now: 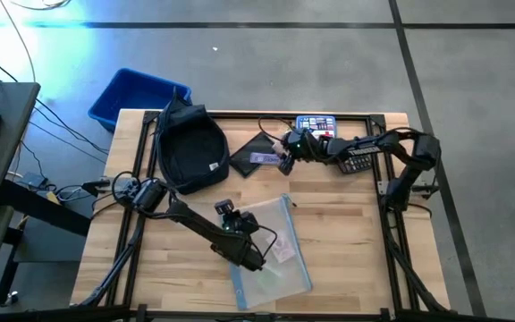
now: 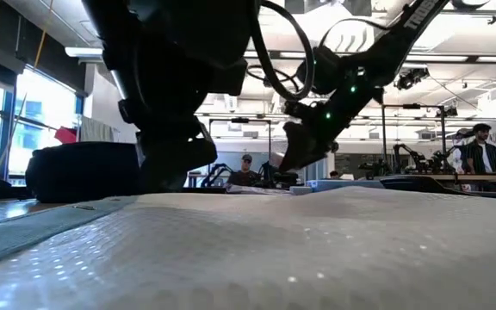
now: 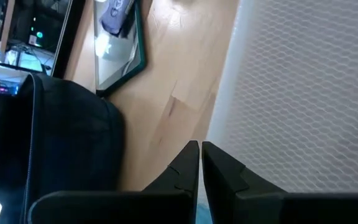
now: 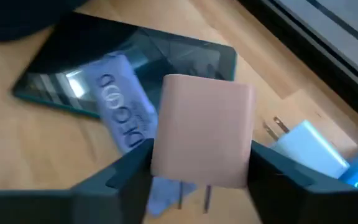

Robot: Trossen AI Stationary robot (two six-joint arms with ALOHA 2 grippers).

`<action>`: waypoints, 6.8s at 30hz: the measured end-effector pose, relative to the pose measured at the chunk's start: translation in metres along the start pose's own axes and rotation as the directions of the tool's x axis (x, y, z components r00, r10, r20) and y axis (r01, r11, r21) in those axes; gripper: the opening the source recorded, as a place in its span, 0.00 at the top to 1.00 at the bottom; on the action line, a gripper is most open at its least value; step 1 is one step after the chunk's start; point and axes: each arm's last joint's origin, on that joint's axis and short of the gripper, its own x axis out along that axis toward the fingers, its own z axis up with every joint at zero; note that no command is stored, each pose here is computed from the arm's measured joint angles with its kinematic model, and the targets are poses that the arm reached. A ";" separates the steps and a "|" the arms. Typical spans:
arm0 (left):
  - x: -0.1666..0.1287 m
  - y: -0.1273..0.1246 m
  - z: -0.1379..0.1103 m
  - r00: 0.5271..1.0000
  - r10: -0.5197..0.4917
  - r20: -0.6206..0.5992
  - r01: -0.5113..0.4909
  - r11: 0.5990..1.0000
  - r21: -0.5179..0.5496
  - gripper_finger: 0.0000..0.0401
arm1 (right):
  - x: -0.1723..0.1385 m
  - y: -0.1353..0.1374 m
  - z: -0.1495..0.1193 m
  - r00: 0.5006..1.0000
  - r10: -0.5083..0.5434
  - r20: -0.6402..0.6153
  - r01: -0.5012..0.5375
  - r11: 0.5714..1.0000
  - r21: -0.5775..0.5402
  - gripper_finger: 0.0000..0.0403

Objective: Unpack backpack
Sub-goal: Remove the pink charger adapter from the transparent zipper bag, then remove the white playing cards box from the transparent zipper bag

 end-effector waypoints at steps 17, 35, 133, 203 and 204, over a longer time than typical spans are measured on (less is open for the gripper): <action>-0.024 -0.008 -0.005 0.993 -0.110 -0.040 0.115 0.983 0.141 1.00 | -0.086 0.077 0.001 0.982 0.188 0.004 -0.176 0.926 -0.333 0.11; -0.027 -0.045 0.010 0.874 -0.483 0.049 0.475 0.871 0.124 1.00 | -0.133 0.161 -0.144 0.896 0.354 -0.267 -0.433 0.829 -0.353 0.19; 0.035 -0.035 0.014 0.980 -0.173 0.097 0.173 0.985 0.009 1.00 | -0.083 0.245 -0.102 0.588 0.732 -0.345 -0.602 0.110 -0.791 0.19; 0.035 -0.035 0.006 0.986 -0.162 0.046 0.159 0.986 0.055 1.00 | -0.159 0.252 -0.121 0.657 0.329 -0.678 -0.735 0.077 -0.674 0.52; 0.035 -0.035 0.006 0.986 -0.162 0.046 0.159 0.986 0.055 1.00 | -0.160 0.252 -0.122 0.663 0.322 -0.676 -0.729 0.074 -0.680 0.52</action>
